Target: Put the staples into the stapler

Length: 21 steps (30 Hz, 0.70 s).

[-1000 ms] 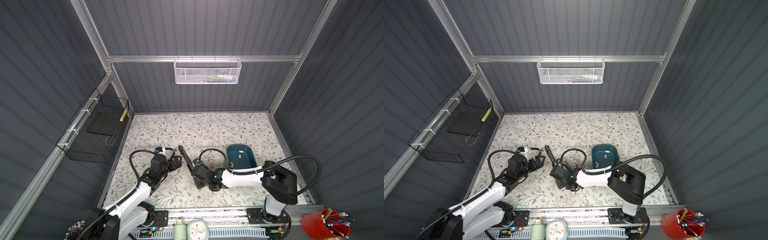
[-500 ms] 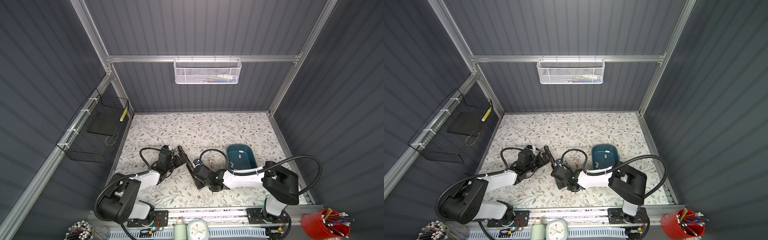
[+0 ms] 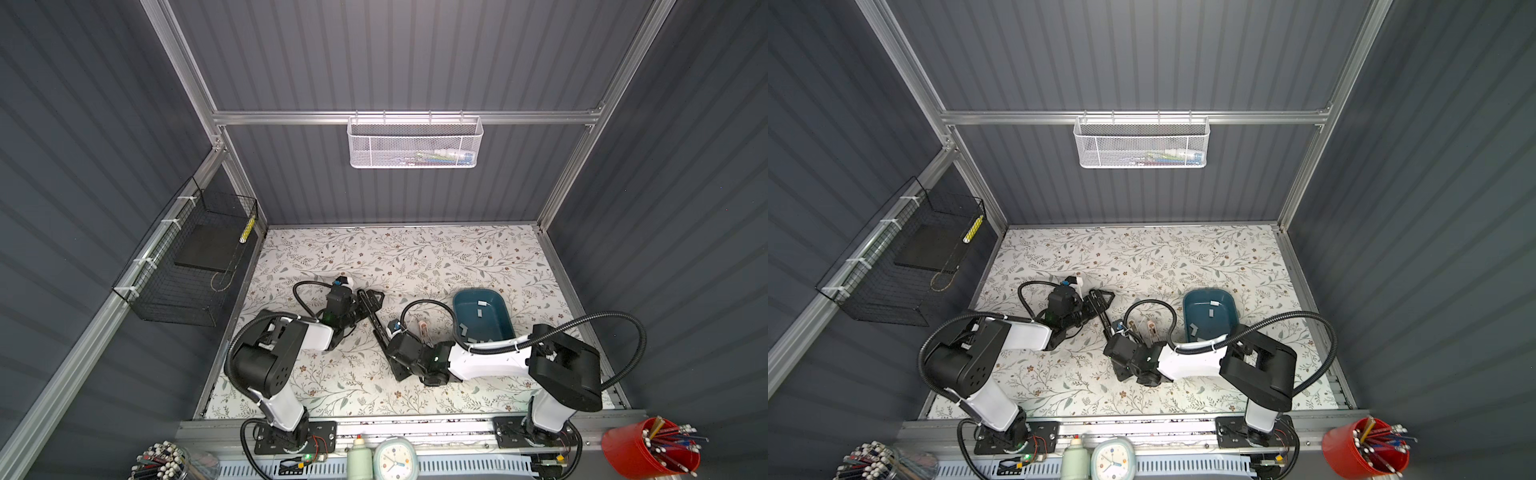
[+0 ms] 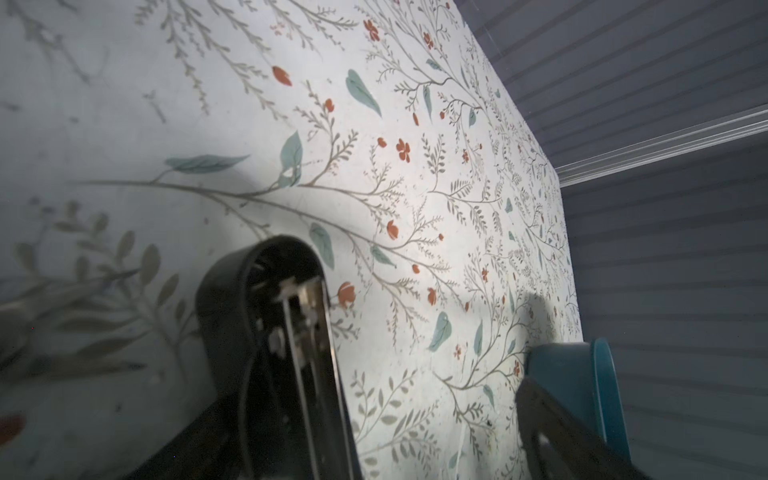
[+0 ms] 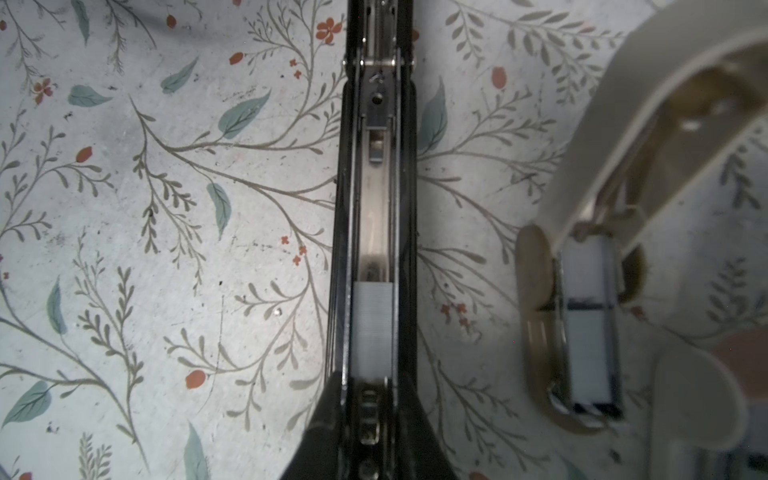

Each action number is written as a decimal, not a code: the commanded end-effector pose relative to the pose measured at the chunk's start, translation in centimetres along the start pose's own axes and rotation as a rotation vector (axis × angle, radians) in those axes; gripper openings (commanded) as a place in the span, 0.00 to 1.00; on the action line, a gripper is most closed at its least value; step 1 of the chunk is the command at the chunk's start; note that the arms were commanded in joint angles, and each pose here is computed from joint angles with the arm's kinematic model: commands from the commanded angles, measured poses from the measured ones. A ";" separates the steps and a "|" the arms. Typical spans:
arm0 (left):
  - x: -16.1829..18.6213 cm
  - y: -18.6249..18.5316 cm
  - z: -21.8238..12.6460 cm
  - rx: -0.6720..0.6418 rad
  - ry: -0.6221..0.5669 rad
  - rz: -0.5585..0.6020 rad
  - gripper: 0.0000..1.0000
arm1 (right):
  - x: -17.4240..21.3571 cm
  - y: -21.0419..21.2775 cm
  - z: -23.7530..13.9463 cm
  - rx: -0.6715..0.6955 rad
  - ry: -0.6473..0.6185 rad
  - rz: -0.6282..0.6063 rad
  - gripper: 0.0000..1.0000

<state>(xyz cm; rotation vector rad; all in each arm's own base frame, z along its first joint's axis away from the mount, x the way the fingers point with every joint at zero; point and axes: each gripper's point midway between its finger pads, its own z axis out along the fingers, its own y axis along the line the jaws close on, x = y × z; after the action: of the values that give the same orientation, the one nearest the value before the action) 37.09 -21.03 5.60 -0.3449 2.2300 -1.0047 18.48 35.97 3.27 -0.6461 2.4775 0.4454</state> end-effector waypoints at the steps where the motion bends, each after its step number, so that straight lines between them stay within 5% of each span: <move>1: 3.3 3.8 0.8 -0.111 0.117 -0.073 0.97 | 0.5 1.4 -0.4 -0.046 -0.007 -0.044 0.00; 13: -1.2 -0.7 -1.0 -0.045 0.013 0.066 0.76 | 1.1 -0.5 -0.6 0.070 -0.052 -0.120 0.04; 21: -0.9 -3.3 -2.4 0.061 0.012 0.168 0.74 | 0.7 -0.3 -0.8 0.052 -0.101 -0.139 0.24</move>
<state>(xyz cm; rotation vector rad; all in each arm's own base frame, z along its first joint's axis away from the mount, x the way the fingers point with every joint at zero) 36.85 -20.69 9.46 -0.2296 2.1994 -0.9650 17.76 35.67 3.14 -0.7291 2.3595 0.3740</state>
